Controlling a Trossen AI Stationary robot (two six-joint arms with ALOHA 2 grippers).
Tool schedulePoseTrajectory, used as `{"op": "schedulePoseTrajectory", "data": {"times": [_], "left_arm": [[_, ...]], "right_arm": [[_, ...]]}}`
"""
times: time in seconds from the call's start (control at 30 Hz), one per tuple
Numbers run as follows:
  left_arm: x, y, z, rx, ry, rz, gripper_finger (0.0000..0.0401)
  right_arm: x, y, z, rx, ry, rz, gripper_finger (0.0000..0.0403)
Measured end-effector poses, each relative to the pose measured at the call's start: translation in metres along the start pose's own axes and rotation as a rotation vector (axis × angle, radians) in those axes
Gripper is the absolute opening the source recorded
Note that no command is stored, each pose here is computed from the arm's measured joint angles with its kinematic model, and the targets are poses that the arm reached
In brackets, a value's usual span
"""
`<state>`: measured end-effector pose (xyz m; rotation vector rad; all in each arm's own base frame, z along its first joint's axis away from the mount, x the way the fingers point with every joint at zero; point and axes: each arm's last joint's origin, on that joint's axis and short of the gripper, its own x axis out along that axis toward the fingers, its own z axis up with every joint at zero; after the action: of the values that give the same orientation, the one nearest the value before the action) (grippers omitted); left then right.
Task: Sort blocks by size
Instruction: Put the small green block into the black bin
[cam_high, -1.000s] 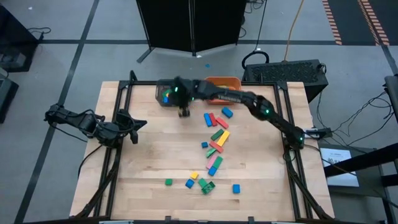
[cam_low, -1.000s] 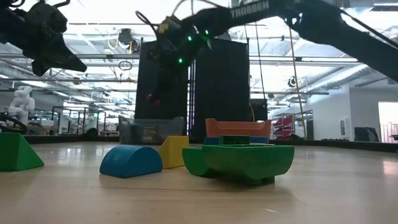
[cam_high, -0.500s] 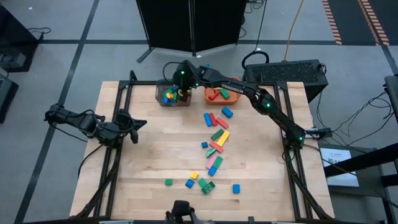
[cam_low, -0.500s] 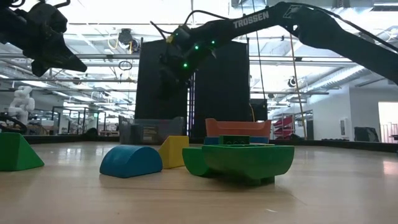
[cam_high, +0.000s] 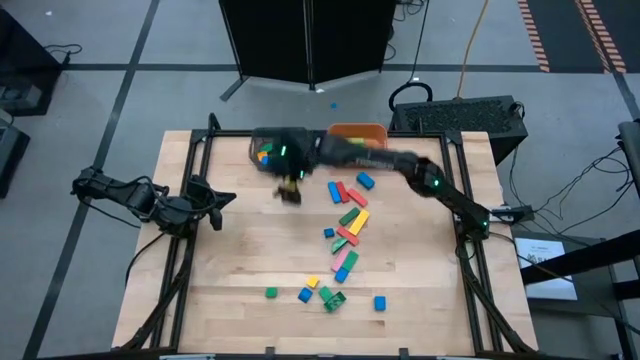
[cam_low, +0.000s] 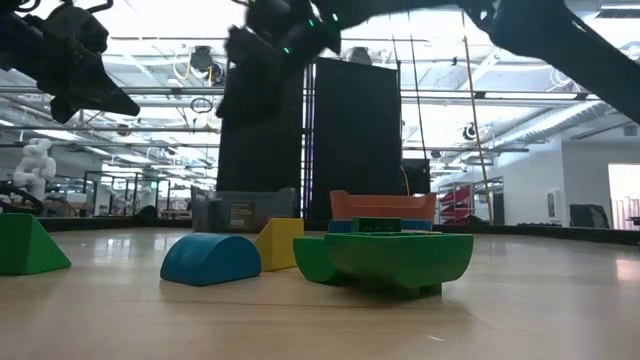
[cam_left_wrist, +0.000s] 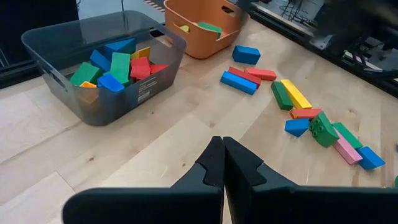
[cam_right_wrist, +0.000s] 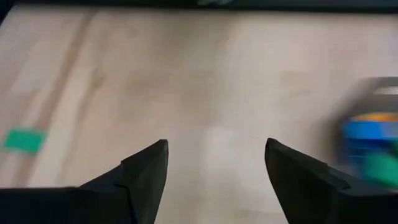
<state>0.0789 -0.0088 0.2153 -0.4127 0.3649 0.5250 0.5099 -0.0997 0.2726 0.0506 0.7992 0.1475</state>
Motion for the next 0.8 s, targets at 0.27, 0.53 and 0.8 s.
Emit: {"op": "schedulePoseTrajectory", "data": {"times": [0.27,0.53,0.8], "left_arm": [[0.0,0.0,0.0,0.001,-0.003,0.004,0.0],[0.0,0.001,-0.001,0.01,0.004,0.011,0.0],[0.0,0.0,-0.001,-0.005,0.002,0.009,0.0]], "right_arm": [[0.063,0.134,-0.001,-0.266,0.017,-0.062,0.0254],[0.095,0.195,-0.02,-0.445,0.033,0.065,0.0254],[0.095,0.201,-0.023,-0.803,-0.019,0.248,0.0254]]}}
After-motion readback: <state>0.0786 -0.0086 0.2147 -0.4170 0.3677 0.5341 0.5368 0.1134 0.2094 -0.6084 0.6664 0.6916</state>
